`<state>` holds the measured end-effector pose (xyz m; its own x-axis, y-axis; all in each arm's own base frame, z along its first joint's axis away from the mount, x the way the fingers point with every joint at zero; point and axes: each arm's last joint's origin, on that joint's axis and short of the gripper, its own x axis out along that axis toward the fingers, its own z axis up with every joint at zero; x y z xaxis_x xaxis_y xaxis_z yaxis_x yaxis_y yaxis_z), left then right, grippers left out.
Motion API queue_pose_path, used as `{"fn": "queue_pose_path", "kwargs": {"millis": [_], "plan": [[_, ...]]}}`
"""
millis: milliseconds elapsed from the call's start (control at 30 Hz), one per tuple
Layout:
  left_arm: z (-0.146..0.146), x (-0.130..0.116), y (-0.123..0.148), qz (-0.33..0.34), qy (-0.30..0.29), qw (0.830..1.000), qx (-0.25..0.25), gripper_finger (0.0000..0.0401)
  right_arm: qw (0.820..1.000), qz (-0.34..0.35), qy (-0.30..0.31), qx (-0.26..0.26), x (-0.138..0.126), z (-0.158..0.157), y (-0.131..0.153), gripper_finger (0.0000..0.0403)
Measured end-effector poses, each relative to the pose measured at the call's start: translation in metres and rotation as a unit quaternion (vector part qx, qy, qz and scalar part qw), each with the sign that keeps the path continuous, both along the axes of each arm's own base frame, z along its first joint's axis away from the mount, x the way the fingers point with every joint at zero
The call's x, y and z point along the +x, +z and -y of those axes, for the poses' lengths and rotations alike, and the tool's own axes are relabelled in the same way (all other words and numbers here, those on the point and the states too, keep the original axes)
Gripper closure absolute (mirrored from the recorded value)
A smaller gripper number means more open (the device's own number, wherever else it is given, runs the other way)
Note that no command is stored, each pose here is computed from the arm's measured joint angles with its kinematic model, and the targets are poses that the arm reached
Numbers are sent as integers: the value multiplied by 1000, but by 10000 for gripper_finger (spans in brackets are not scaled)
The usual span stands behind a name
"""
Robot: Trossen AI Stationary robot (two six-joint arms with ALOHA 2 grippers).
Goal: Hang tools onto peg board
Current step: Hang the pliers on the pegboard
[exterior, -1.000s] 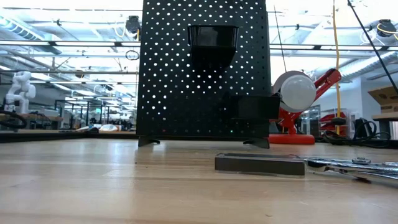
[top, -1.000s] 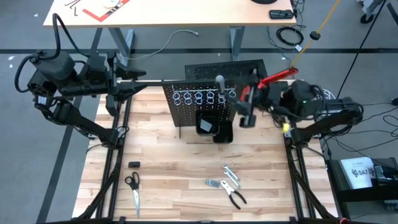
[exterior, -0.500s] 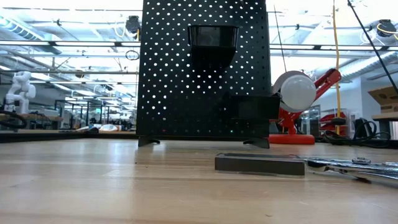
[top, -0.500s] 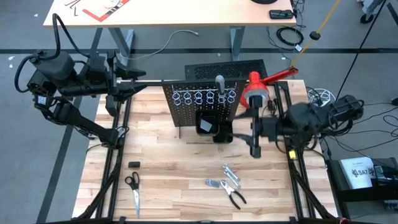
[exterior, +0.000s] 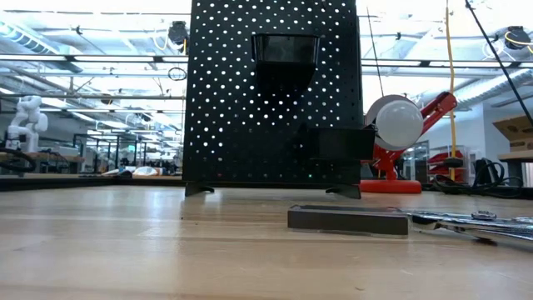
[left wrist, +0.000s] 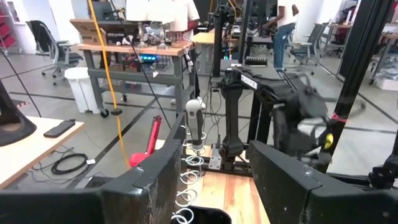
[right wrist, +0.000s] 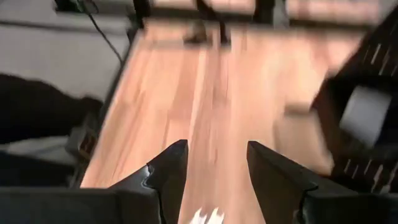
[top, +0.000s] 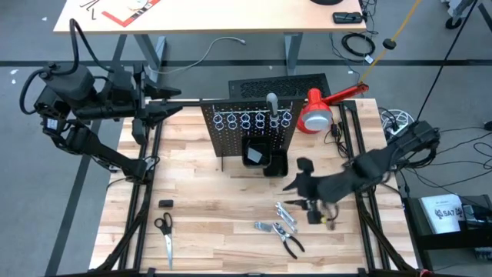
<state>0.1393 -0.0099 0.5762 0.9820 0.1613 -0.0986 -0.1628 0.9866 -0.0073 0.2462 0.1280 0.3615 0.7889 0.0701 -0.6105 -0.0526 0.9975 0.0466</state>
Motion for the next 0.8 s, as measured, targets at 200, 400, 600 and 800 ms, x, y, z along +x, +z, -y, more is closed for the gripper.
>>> {"fn": "queue_pose_path", "kwargs": {"millis": [200,400,600,800], "plan": [[0,0,0,0,0,1000,0,202,990,-128,-53,18,18,-21,-48,235],[0,0,0,-1,0,1000,0,202,953,-254,-151,72,31,-35,-96,234],[0,0,-1,-3,0,1000,0,202,919,-335,-184,94,40,-56,-137,234],[1,4,-2,-10,0,1000,1,202,911,-346,-188,123,53,-68,-162,234]]}}
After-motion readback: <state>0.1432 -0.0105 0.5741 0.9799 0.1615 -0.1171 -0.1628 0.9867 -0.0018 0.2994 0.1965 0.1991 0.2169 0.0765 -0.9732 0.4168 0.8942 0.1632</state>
